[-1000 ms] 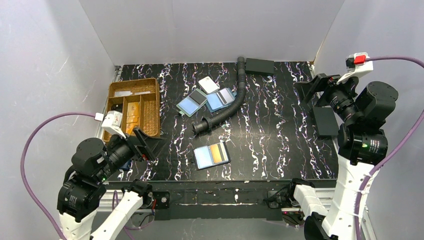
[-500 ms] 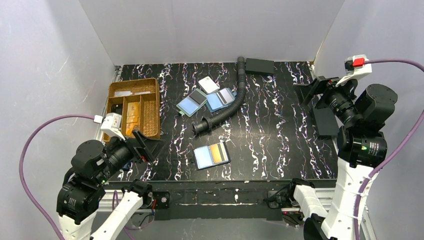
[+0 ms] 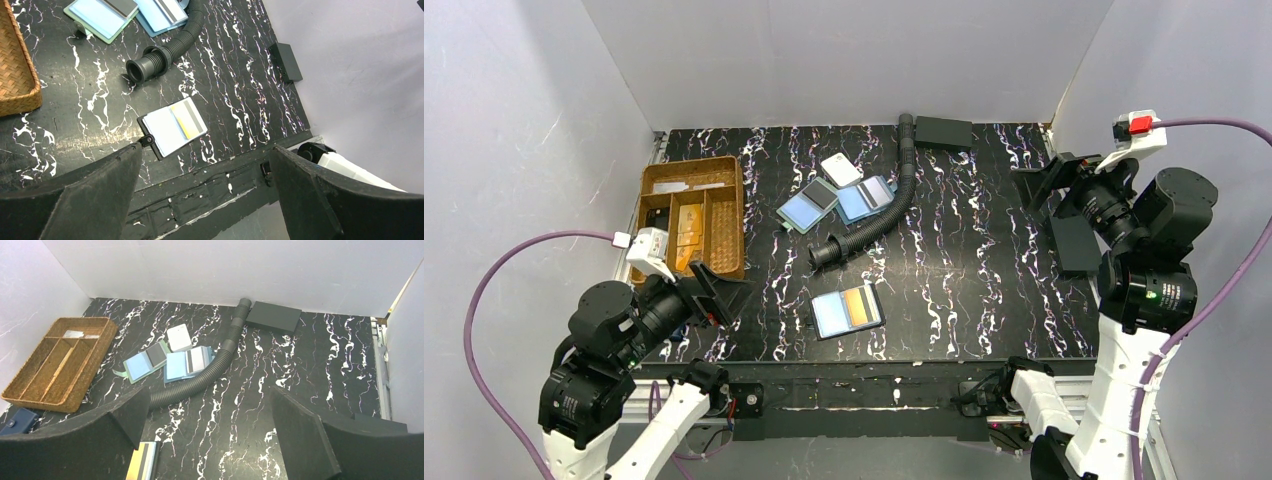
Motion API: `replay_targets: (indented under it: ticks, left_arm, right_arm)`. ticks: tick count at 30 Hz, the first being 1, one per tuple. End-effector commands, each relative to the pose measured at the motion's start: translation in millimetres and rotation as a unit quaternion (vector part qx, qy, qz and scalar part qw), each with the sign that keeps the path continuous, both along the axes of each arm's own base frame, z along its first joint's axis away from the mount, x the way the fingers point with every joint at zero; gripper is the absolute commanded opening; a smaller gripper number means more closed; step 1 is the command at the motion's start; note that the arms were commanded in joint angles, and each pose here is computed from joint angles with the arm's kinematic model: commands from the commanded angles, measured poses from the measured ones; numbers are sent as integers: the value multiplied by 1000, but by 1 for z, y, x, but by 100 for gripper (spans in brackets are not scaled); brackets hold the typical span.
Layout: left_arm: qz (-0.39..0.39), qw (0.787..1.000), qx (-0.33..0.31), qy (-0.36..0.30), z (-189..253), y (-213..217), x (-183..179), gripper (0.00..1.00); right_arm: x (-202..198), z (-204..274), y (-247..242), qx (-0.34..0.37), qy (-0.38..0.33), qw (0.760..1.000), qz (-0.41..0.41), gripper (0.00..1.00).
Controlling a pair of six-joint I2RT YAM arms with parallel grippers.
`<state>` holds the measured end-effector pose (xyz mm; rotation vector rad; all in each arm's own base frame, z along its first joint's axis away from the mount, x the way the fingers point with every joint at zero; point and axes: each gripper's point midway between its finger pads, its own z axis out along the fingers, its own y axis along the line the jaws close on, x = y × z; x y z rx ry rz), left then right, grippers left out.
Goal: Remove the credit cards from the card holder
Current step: Reset both arms
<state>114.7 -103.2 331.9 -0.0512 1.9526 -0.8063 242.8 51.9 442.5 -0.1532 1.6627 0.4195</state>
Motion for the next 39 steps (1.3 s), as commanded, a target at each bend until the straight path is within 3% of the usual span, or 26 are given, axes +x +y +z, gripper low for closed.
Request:
replay_targets:
  ticks: [1, 39]
  left_arm:
    - [6, 1000, 11, 2, -5, 4, -1, 98]
    - [11, 1000, 20, 4, -8, 7, 0, 98]
  right_arm:
    - [1, 8, -1, -2, -18, 1000, -2, 98]
    - [3, 7, -1, 4, -15, 1000, -1, 98]
